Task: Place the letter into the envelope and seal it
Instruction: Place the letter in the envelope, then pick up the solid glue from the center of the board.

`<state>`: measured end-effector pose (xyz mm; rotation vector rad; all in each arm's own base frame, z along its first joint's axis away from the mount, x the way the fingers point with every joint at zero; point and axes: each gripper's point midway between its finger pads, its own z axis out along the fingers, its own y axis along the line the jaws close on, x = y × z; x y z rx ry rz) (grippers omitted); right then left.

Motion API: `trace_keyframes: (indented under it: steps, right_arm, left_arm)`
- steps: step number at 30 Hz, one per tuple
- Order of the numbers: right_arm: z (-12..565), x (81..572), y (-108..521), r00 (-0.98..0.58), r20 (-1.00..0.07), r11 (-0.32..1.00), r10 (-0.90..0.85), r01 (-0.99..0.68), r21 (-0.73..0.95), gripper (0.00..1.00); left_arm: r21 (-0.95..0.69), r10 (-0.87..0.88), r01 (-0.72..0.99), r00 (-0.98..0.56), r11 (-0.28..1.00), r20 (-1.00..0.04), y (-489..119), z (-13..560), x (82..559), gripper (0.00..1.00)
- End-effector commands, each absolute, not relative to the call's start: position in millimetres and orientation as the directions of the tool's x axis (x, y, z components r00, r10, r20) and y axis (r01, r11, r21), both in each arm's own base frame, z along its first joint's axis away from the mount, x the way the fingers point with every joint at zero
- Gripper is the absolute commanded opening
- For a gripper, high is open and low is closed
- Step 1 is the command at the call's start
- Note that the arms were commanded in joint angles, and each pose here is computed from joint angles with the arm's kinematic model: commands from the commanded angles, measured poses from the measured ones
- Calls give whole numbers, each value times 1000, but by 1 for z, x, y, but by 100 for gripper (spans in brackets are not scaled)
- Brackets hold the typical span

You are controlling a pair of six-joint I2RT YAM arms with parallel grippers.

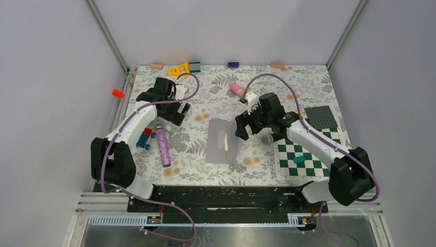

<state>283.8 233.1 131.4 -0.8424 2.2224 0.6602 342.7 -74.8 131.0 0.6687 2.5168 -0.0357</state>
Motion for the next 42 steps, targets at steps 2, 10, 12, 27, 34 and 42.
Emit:
trace_keyframes:
  steps: [2, 10, 12, 27, 34, 42]
  right_arm:
    - [145, 287, 237, -536, -765, 638, -357, -738, 219, 100]
    - [145, 286, 238, -545, -761, 634, -352, -737, 234, 100]
    - [144, 286, 238, -546, -761, 634, -351, -736, 236, 100]
    - [143, 285, 238, -554, -757, 631, -345, -735, 250, 100]
    - [142, 285, 239, -559, -754, 629, -345, -734, 256, 100]
    - [142, 285, 240, -562, -754, 627, -341, -733, 262, 99]
  left_arm:
    - [169, 474, 449, -759, 878, -446, -56, 117, 345, 87]
    - [163, 475, 449, -785, 879, -397, -49, 98, 344, 75]
    - [159, 478, 453, -789, 877, -385, -49, 94, 343, 73]
    - [112, 479, 469, -818, 876, -318, -48, 69, 337, 53]
    - [108, 477, 467, -824, 877, -307, -47, 66, 336, 37]
    - [78, 481, 482, -823, 873, -303, -51, 70, 331, 48]
